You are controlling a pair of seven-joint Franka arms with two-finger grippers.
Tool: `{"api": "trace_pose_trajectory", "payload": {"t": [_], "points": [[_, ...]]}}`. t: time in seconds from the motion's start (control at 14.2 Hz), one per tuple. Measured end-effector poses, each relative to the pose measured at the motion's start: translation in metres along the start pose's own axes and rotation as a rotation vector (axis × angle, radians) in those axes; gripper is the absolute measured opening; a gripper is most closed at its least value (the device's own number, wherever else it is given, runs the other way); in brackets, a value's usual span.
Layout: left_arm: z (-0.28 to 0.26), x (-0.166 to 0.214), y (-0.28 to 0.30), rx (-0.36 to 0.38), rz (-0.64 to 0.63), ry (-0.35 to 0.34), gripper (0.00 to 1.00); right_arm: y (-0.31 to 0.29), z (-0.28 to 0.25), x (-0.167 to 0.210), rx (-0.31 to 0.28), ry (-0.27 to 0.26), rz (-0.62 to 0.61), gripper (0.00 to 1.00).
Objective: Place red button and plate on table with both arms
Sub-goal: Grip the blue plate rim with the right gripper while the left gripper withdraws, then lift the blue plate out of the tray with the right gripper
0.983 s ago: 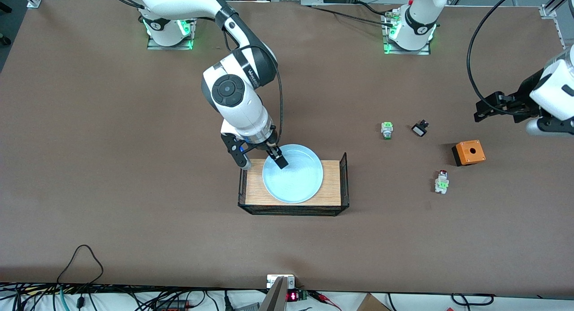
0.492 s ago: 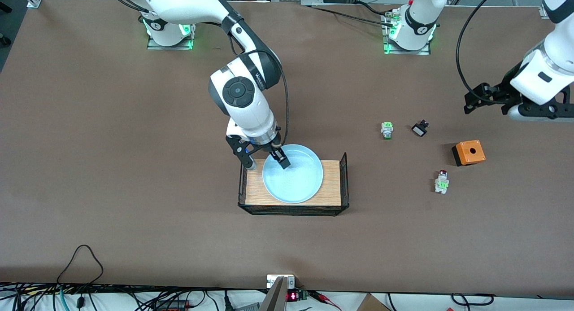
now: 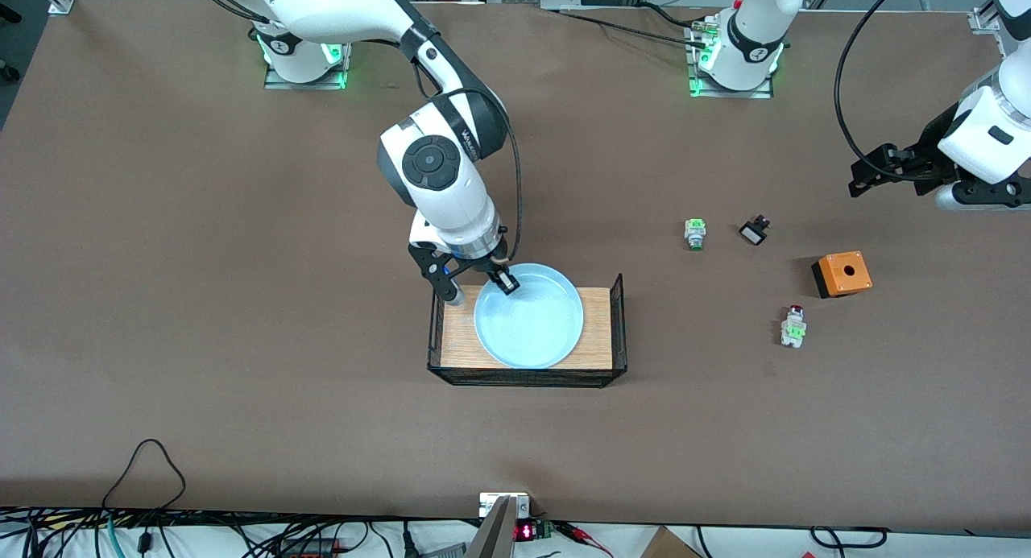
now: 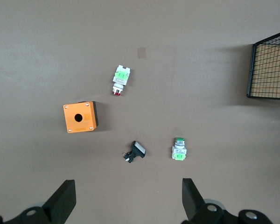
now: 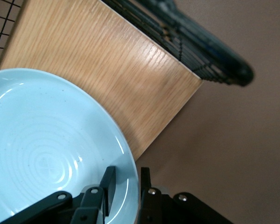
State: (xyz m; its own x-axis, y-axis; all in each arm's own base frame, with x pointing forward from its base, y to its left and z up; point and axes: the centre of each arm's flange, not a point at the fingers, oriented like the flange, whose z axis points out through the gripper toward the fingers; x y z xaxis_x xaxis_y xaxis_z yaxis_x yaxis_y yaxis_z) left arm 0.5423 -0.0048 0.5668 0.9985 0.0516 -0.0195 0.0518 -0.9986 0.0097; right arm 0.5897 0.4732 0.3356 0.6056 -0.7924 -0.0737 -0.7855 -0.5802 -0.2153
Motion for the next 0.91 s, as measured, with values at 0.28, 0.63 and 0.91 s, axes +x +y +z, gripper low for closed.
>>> {"api": "trace_pose_trajectory", "payload": {"t": [0.28,0.63,0.91], "points": [[-0.002,0.000,0.000,0.014,0.005,0.004,1.00,-0.002,-0.005,-0.001,0.008,0.001,-0.019,0.05],[0.000,-0.001,0.000,0.015,0.005,-0.009,1.00,-0.002,-0.005,-0.003,0.009,0.000,-0.025,0.05],[0.000,-0.002,-0.001,0.015,0.003,-0.018,1.00,-0.010,-0.025,-0.013,0.043,-0.006,-0.039,0.04]]}}
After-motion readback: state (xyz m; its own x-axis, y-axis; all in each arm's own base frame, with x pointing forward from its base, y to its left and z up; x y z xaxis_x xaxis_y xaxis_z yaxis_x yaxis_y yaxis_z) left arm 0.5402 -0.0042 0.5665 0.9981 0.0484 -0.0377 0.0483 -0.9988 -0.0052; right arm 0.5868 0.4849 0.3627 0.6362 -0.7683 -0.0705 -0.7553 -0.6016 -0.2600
